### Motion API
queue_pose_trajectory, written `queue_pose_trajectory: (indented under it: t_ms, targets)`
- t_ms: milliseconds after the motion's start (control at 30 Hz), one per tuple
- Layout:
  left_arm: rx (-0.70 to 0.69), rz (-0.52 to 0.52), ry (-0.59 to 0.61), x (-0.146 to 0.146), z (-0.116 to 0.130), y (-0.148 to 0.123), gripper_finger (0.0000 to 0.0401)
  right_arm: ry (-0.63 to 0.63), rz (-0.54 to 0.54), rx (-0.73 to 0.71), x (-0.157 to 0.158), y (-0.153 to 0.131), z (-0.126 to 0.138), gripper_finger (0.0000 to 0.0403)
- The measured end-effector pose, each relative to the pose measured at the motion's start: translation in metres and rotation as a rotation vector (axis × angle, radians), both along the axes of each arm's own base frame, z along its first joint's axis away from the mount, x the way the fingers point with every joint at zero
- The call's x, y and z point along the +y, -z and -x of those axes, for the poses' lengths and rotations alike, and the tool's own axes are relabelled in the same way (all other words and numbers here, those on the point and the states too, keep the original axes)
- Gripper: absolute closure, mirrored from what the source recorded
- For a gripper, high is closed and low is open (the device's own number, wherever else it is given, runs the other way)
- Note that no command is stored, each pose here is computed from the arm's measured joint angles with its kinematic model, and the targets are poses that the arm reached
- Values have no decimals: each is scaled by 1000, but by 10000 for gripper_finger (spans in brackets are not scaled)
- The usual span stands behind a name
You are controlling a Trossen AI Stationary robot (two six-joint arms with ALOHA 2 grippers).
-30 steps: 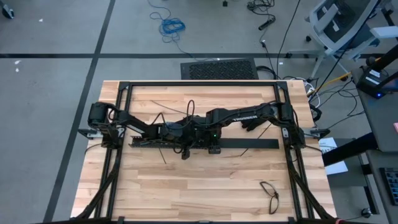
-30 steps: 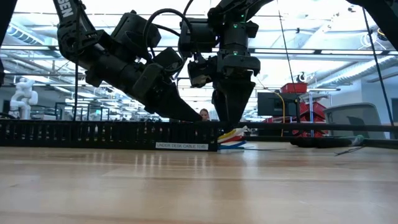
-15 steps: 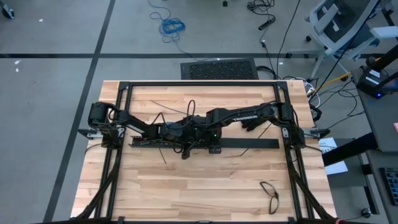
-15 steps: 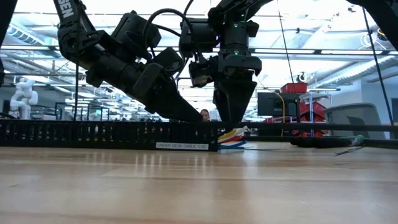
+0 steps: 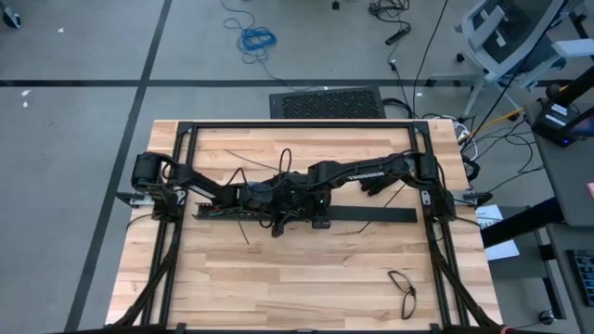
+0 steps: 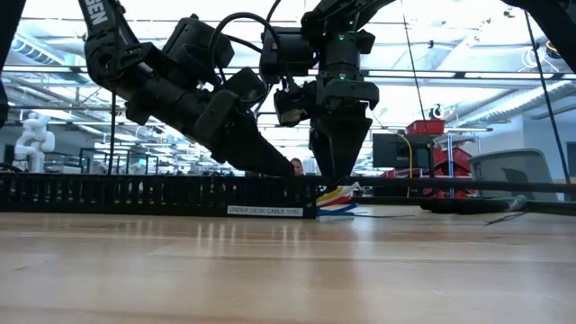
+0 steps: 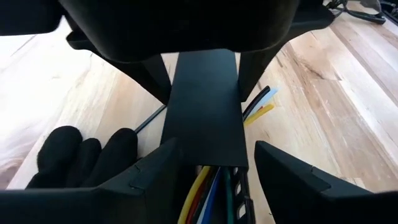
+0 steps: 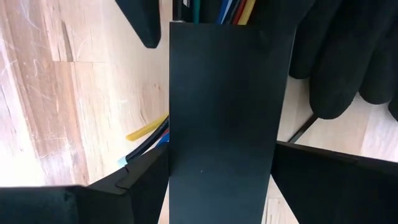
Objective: Ziptie cables
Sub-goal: Close the cable duct
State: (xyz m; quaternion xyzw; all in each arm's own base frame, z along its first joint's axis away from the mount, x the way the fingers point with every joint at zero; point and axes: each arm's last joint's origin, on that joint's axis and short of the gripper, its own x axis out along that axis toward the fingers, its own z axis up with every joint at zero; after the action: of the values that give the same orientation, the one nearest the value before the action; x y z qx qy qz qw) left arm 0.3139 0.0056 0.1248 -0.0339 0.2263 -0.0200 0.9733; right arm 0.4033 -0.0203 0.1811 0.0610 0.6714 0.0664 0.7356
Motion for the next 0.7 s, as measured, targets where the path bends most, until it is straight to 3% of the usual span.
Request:
queue_pose_trajectory:
  t_ms: [500, 700]
  targets:
    - [53, -12, -12, 1, 5, -4, 188, -2, -5, -1, 0, 0, 0, 147]
    - [80, -66, -36, 7, 10, -11, 188, -2, -4, -1, 1, 0, 0, 147]
